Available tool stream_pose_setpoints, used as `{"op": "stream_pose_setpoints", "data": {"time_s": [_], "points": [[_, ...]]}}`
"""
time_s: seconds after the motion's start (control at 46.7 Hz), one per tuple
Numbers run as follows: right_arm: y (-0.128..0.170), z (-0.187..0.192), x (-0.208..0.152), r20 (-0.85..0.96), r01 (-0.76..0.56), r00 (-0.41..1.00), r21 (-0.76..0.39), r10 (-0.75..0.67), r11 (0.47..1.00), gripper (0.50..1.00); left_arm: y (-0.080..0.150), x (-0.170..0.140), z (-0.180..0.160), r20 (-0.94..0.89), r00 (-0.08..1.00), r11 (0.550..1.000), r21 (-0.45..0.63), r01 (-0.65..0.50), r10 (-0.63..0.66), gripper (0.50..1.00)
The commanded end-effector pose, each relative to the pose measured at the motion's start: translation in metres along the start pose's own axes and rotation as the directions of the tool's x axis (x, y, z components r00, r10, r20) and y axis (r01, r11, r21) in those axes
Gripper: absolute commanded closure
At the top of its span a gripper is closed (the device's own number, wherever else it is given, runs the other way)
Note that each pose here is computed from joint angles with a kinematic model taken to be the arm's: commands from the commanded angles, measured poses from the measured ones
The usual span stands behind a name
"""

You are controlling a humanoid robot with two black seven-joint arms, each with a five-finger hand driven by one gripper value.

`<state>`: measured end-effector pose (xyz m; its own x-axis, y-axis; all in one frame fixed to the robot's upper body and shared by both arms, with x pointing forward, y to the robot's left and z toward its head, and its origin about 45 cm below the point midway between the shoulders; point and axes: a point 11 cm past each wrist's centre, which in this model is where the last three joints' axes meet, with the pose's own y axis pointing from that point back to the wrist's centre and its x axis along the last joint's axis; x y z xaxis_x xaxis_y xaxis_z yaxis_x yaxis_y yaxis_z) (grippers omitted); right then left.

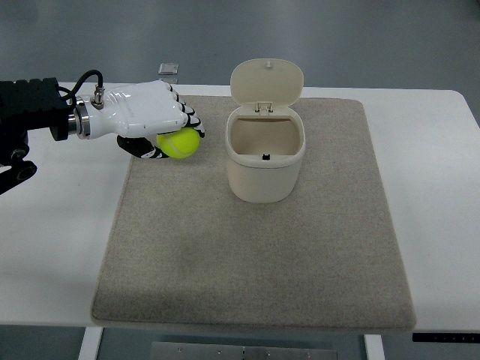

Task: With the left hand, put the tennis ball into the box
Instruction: 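Carry the ball with the left hand over the cream bin opening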

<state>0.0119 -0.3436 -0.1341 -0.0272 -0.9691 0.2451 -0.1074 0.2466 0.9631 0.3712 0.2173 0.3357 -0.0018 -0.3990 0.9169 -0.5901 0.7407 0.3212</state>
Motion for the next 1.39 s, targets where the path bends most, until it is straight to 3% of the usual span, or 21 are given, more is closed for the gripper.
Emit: {"op": "stream_pose_setpoints", "data": {"time_s": [0.0, 0.3, 0.514, 0.814, 1.2, 1.371], "points": [[0.0, 0.0, 0.0, 0.0, 0.0, 1.0, 0.0, 0.0, 1.0, 0.597, -0.002, 0.014, 0.011, 0.024, 0.999, 0.999, -0.034, -0.033, 0.034, 1.0], [0.0, 0.0, 0.0, 0.0, 0.0, 1.0, 0.0, 0.0, 1.0, 0.597, -0.008, 0.069, 0.02, 0.126, 0.982, 0.988, -0.085, -0.128, 0.138, 1.0], [0.0, 0.0, 0.0, 0.0, 0.0, 1.0, 0.0, 0.0, 1.0, 0.597, -0.036, 0.092, 0.04, 0.138, 0.969, 0.971, -0.153, -0.184, 0.206, 1.0], [0.0, 0.0, 0.0, 0.0, 0.0, 1.0, 0.0, 0.0, 1.0, 0.597, -0.071, 0.084, 0.048, 0.199, 0.961, 0.974, -0.156, -0.164, 0.193, 1.0], [0.0, 0.0, 0.0, 0.0, 0.0, 1.0, 0.0, 0.0, 1.0, 0.599, -0.084, 0.075, 0.043, 0.166, 0.97, 0.978, -0.138, -0.157, 0.179, 1.0], [0.0, 0.0, 0.0, 0.0, 0.0, 1.0, 0.0, 0.0, 1.0, 0.597, -0.085, 0.071, 0.04, 0.161, 0.972, 0.98, -0.13, -0.149, 0.169, 0.949]]}}
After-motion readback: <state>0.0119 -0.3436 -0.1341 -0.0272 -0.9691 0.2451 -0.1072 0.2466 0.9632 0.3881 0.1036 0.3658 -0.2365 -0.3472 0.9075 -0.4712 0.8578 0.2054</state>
